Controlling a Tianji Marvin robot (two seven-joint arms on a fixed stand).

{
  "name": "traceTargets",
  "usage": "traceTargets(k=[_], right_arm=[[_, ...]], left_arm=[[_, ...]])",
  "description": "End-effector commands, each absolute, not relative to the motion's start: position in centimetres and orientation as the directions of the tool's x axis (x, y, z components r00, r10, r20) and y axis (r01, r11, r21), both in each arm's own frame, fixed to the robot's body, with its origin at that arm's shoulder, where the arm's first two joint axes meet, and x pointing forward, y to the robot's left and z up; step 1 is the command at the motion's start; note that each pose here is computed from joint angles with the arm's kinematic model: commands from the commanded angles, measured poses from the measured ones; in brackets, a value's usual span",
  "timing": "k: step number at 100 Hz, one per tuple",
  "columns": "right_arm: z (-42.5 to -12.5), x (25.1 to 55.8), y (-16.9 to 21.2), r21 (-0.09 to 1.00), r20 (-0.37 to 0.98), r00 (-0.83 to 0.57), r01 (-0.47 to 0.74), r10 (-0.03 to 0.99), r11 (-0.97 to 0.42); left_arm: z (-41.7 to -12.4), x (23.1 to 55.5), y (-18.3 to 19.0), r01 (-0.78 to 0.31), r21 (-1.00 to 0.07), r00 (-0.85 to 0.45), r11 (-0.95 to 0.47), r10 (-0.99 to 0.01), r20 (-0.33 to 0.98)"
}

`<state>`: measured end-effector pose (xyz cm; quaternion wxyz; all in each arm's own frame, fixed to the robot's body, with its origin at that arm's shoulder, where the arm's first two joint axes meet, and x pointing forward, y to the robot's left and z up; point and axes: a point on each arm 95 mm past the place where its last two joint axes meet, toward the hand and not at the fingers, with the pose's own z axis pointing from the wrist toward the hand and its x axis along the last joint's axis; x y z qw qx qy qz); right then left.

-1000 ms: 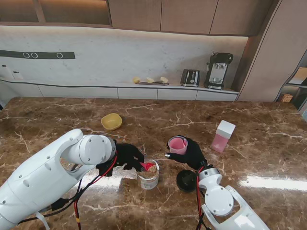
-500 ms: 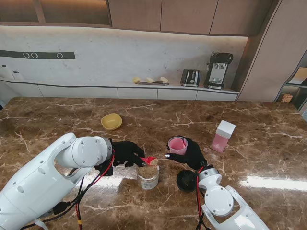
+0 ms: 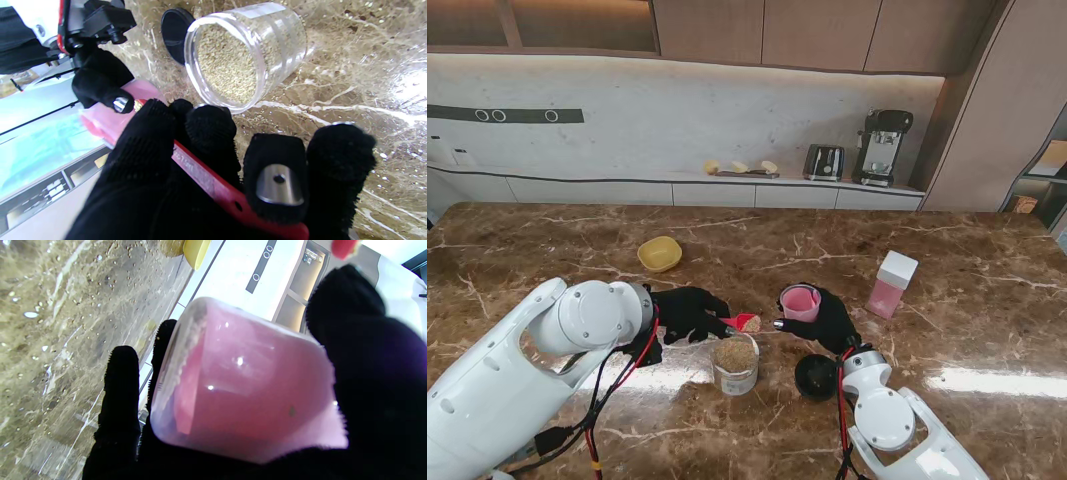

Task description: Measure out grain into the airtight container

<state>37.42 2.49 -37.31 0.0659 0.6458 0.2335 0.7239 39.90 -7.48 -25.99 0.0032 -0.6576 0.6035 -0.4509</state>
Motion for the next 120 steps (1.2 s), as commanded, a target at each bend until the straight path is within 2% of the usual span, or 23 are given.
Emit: traceTargets(k=[1, 33, 64, 120], right_arm=[[-37.9, 37.1, 2.6, 0.419, 0.907, -0.136, 0.219, 0.398, -0.881], [-37.9, 37.1, 3.0, 0.427, 0.904, -0.149, 0.240, 0.401, -0.872], [-37.7, 36.9, 3.9, 0.429, 0.902, -0.179, 0.266, 0.393, -0.863], [-37.7, 36.9, 4.3, 0.423, 0.904, -0.189, 0.271, 0.383, -0.864]], left_arm=[[-25.4, 39.7, -7.6, -0.784, -0.547, -0.128, -0.293, -0.786, 0.605], [-23.1, 40.0, -7.6, -0.747, -0.570, -0.119, -0.344, -0.774, 0.622], [-22.1, 41.0, -9.0, -0.726, -0.590, -0.134, -0.353, -0.770, 0.624], [-22.3, 42.5, -12.5, -0.692, -0.677, -0.242, -0.250, -0.803, 0.544]])
